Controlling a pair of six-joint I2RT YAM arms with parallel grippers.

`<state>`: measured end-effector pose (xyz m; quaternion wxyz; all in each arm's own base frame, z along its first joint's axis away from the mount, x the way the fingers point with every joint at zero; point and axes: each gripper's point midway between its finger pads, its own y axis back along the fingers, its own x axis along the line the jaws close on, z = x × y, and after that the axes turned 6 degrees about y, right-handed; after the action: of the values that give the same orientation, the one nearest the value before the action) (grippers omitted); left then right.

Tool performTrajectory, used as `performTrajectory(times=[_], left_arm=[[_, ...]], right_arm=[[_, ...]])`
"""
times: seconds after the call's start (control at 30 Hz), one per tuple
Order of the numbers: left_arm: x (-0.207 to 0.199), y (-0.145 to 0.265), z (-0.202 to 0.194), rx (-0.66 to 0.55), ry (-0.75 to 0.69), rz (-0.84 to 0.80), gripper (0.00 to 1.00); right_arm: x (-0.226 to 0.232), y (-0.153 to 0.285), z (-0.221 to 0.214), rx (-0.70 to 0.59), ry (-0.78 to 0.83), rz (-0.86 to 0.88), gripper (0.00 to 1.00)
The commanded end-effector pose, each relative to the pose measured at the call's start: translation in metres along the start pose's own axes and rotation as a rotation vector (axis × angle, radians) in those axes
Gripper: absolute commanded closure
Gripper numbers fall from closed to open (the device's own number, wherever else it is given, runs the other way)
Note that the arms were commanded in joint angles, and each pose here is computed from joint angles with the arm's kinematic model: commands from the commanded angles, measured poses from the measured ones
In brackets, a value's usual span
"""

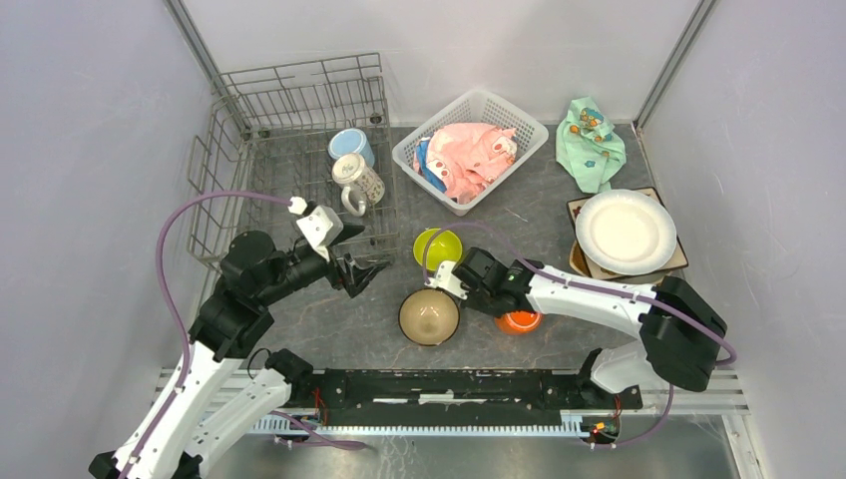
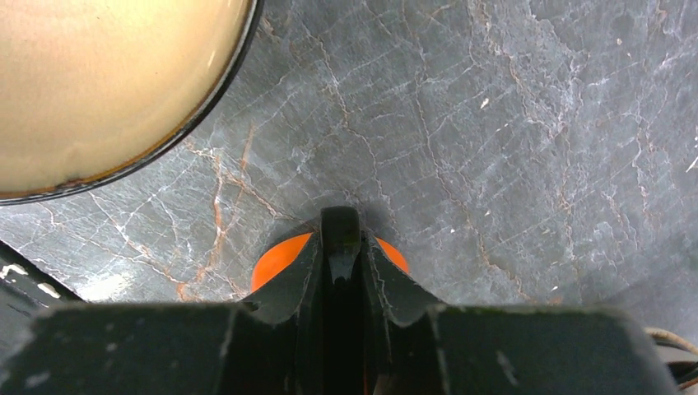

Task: Load the mixed dishes into the dish rack
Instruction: Position the cup upside down at the center of the board.

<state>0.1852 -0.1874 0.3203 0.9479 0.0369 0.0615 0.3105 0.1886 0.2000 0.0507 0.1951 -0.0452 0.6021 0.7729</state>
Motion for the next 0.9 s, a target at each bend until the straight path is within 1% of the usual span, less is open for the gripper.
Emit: performTrajectory(times=[0.0,0.13,0.3,0.53,0.63,0.77,0.87], left_arm=[[-0.01,-0.001,0.006,-0.043,-0.049,-0.065,0.13],[-0.01,-0.003,0.003,-0.03,-0.048,-0.071,0.13],[-0.008,-0.005,0.001,-0.015,-0.048,-0.065,0.13],[-0.009,-0.001,0.01,-0.022,-0.064,-0.065,0.13],[-0.01,-0.002,0.01,-0.018,-0.067,-0.069,0.13],[-0.014,-0.005,0.009,-0.004,-0.065,-0.107,0.13],[-0.02,-0.01,0.01,0.02,-0.063,-0.155,0.14]], right_arm=[[0.005,-0.006,0.014,-0.071,0.013,0.022,0.79],[0.007,-0.01,0.014,-0.069,0.024,0.032,0.79],[0.014,-0.012,0.018,-0.106,0.035,0.063,0.72],[0.013,-0.008,0.028,-0.156,0.039,0.066,0.7],[0.007,0.002,0.038,-0.193,0.022,0.052,0.63],[-0.002,0.032,0.062,-0.319,-0.017,0.035,0.5],[-0.018,0.058,0.074,-0.399,-0.086,-0.028,0.45]])
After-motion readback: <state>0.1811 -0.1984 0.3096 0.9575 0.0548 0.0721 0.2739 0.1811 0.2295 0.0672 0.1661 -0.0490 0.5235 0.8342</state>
